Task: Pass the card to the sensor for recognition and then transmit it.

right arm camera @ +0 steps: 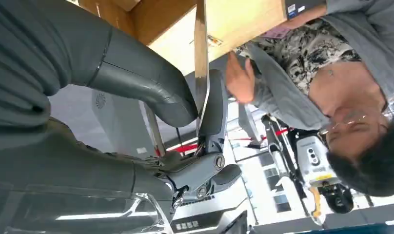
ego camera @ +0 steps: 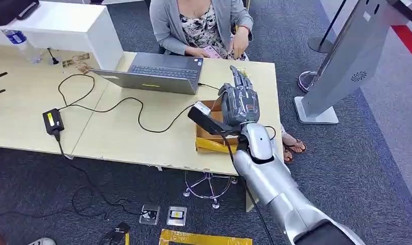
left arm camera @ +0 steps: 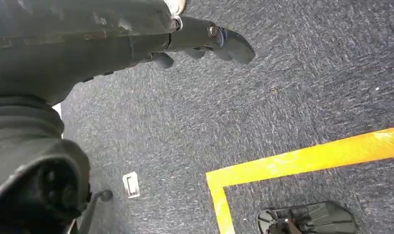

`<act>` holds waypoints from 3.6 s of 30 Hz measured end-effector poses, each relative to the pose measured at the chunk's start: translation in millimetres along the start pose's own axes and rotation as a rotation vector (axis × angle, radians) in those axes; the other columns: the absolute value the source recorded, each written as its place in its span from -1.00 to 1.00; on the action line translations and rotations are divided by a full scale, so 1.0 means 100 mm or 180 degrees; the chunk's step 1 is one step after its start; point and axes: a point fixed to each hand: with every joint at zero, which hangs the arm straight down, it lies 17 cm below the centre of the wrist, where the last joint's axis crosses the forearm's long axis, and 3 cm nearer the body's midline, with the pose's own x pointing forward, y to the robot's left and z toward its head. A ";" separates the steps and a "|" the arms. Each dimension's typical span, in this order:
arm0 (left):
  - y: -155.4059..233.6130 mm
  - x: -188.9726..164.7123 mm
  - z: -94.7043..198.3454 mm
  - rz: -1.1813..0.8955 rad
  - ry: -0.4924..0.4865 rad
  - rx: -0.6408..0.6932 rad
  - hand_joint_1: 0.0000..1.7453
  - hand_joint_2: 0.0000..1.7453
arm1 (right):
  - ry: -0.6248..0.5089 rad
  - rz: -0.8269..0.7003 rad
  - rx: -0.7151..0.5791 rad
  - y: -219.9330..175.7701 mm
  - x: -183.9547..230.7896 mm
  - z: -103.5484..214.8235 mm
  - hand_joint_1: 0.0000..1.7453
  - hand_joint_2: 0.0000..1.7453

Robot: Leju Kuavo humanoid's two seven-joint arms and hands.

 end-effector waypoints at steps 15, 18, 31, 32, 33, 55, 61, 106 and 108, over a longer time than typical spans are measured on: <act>-0.01 0.14 0.01 -0.0142 -0.0029 0.0002 -1.00 -1.00 | 0.0096 0.0556 0.0530 -0.27 0.10 -0.45 1.00 1.00; -0.03 0.15 0.01 -0.0145 -0.0031 -0.0008 -1.00 -1.00 | 0.0097 0.0562 0.0538 -0.28 0.13 -0.47 1.00 1.00; -0.04 0.24 0.02 -0.0252 -0.0070 -0.0054 -1.00 -1.00 | 0.0253 0.0661 0.0664 -0.15 0.04 -0.42 1.00 1.00; -0.04 0.25 0.02 -0.0257 -0.0072 -0.0053 -1.00 -1.00 | 0.0266 0.0676 0.0672 -0.14 0.02 -0.41 1.00 1.00; -0.05 0.25 0.02 -0.0261 -0.0074 -0.0056 -1.00 -1.00 | 0.0278 0.0694 0.0675 -0.14 0.01 -0.41 1.00 1.00; -0.10 0.26 0.02 -0.0302 -0.0071 -0.0079 -1.00 -1.00 | 0.0480 0.0924 0.0740 -0.20 -0.31 -0.37 -1.00 -1.00; -0.12 0.25 0.03 -0.0253 -0.0062 -0.0097 -1.00 -1.00 | 0.0761 0.0892 0.0334 -0.50 -0.61 -0.38 -1.00 -1.00; 0.06 -0.37 0.00 0.0630 0.0125 0.0035 -1.00 -1.00 | 0.5821 -0.0753 0.0673 0.23 -4.57 6.18 -1.00 -1.00; 0.07 -0.47 -0.01 0.0810 0.0150 0.0117 -1.00 -1.00 | 0.6051 -0.0917 0.0724 0.55 -4.34 6.59 -1.00 -1.00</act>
